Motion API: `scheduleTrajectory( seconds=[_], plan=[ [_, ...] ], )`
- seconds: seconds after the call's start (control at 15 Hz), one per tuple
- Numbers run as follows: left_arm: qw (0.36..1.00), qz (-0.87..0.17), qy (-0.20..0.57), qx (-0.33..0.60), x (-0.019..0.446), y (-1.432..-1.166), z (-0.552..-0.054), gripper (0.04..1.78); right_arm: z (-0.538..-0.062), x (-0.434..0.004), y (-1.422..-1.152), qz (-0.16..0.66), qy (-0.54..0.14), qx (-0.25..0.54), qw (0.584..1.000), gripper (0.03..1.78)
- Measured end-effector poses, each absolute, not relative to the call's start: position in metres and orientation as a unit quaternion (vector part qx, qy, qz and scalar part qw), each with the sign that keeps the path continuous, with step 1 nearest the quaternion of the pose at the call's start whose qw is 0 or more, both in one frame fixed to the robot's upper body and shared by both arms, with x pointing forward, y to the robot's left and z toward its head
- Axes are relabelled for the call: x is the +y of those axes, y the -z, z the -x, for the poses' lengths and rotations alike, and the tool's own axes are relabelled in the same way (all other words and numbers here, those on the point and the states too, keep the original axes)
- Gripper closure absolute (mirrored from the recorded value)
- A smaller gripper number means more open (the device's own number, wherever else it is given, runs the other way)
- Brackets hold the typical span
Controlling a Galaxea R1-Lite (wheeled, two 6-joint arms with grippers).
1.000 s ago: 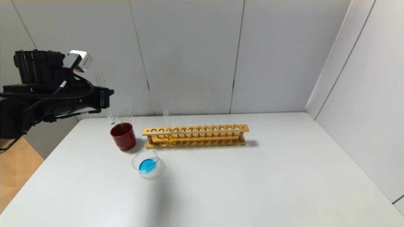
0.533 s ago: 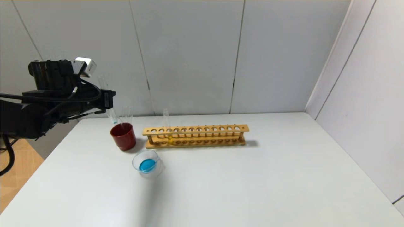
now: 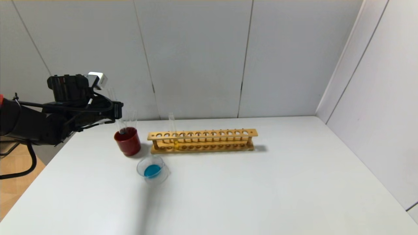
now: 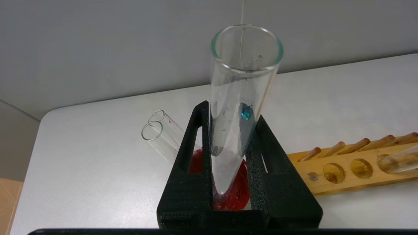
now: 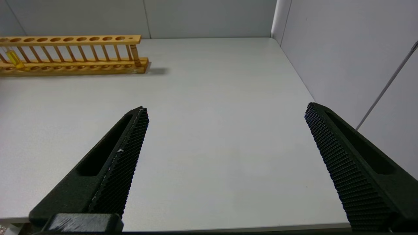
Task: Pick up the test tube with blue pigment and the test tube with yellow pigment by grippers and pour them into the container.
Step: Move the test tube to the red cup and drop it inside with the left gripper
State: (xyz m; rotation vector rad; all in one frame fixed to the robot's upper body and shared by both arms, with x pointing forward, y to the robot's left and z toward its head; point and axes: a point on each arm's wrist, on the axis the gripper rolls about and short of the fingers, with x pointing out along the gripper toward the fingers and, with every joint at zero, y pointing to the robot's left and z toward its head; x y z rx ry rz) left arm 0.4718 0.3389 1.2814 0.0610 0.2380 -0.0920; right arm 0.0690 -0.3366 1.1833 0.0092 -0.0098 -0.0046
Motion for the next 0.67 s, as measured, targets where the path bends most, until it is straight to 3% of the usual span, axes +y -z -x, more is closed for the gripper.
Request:
scheduleTrajectory(
  seconds=[0.67],
  plan=[
    [0.988, -0.025, 0.038, 0.145, 0.345, -1.26, -0.477, 1.48, -0.069, -0.337, -1.183, -0.004, 0.002, -0.005, 1.0, 0.06]
  ],
)
